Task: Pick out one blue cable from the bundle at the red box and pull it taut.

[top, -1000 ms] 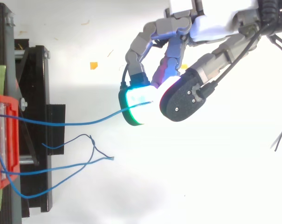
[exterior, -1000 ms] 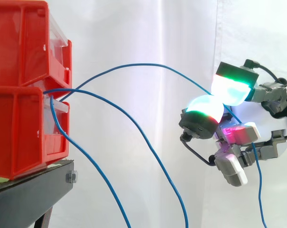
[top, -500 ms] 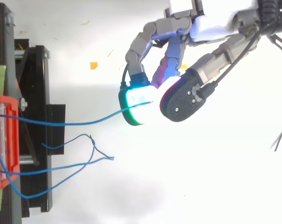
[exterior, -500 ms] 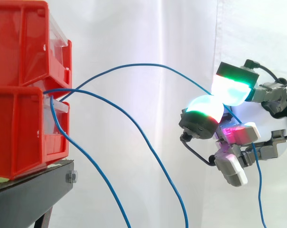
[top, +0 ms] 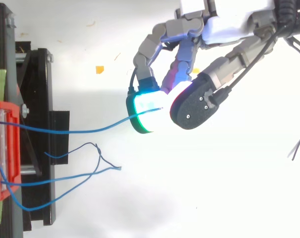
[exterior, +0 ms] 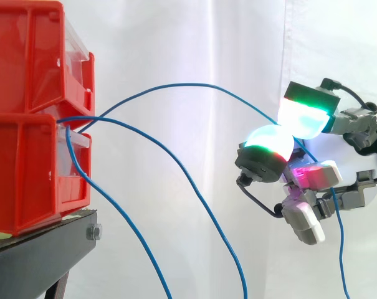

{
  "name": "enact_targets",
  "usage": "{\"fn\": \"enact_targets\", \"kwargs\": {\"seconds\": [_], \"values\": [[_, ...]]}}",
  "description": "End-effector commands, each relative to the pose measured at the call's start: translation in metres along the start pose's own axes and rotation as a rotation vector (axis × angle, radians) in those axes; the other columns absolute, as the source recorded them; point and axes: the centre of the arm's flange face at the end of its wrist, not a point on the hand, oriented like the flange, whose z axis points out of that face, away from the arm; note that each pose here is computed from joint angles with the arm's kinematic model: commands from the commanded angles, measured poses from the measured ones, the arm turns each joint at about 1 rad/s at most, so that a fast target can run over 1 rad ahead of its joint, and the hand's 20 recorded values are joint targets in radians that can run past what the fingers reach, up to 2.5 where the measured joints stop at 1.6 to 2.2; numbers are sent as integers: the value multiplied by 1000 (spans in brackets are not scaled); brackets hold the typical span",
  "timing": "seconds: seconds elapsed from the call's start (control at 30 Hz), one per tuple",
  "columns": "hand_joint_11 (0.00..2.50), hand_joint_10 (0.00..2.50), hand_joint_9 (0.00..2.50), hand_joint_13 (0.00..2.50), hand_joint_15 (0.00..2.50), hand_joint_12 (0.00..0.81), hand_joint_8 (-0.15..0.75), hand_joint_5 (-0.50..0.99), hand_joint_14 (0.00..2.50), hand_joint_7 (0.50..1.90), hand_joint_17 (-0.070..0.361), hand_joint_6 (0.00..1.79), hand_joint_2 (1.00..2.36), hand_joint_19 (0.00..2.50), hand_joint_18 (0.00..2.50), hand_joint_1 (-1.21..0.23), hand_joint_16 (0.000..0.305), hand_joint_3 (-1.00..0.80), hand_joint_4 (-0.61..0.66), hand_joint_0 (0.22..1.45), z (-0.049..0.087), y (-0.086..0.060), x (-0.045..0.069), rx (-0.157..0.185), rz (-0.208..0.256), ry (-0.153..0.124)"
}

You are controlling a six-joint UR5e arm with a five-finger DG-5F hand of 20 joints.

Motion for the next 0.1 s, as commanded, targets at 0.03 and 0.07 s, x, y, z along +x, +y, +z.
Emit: {"fn": "enact_targets", "kwargs": {"seconds": [0.03,0.07], "values": [[535,16,1238,896,529,387,265,-38,18,824,125,892,1007,563,813,-753,55,-156,-110,596,0,-2,0,3,1,0],[543,17,1238,896,519,387,265,-38,17,824,124,892,1007,563,813,-753,55,-156,-111,596,0,0,0,0,0,0]]}}
